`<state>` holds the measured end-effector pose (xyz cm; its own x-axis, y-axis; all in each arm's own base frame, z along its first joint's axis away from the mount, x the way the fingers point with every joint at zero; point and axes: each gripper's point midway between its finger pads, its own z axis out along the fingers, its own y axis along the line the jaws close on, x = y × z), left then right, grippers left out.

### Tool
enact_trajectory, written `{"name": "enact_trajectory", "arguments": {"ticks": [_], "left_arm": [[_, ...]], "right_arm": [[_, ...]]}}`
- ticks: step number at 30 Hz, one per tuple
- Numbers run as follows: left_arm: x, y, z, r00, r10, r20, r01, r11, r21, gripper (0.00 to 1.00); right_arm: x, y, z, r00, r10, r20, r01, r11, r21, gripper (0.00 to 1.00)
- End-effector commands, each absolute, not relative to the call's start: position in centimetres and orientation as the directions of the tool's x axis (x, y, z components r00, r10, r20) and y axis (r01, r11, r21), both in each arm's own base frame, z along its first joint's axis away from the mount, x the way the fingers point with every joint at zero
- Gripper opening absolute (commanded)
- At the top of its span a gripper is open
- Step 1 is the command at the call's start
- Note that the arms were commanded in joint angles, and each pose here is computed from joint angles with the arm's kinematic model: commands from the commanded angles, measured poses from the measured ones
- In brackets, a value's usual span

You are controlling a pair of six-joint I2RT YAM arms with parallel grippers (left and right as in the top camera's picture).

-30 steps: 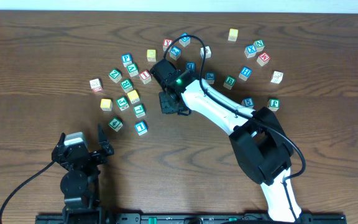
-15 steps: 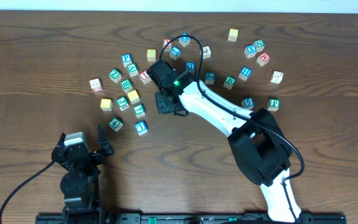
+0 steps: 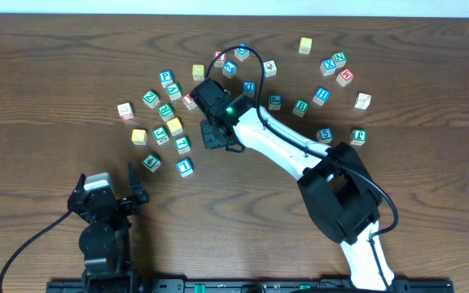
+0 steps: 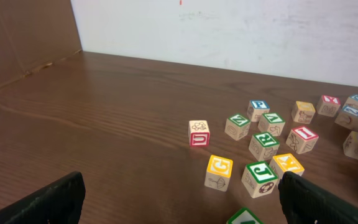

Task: Spell out AI2
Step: 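Lower the A block onto the table and open the right gripper, then retract the right arm and reach the left gripper toward the blocks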

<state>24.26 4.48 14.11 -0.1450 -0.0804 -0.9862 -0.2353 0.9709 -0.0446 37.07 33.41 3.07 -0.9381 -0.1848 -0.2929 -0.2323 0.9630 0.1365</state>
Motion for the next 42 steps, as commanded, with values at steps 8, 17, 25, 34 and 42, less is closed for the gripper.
{"name": "enact_trajectory", "arguments": {"ticks": [8,17,25,34,42], "left_arm": [[23.6,4.8,16.2,-0.153,-0.067,-0.986,-0.253,0.967,-0.026,0.98],[24.2,2.3,22.3,-0.343,-0.038,-0.939,-0.104,0.995,-0.002,0.98],[29.3,-0.4,24.0,-0.539,-0.135,-0.831,0.005,0.987,-0.163,0.98],[34.0,-1.6,26.1,-0.779,-0.124,-0.615,-0.005,0.981,-0.193,0.98],[37.1,-3.3,26.2,-0.804,-0.145,-0.577,0.012,0.966,-0.260,0.98]], "right_arm": [[37.1,32.8,7.0,-0.917,-0.221,-0.333,-0.285,0.946,0.157,0.19],[39.8,26.7,19.0,-0.850,-0.093,-0.518,-0.233,0.949,0.212,0.28],[41.3,17.3,24.3,-0.822,0.078,-0.564,-0.068,0.970,0.232,0.33],[41.0,11.5,24.8,-0.839,0.190,-0.510,0.049,0.960,0.276,0.37],[40.2,10.1,24.0,-0.864,0.128,-0.486,0.024,0.976,0.214,0.48]]}}
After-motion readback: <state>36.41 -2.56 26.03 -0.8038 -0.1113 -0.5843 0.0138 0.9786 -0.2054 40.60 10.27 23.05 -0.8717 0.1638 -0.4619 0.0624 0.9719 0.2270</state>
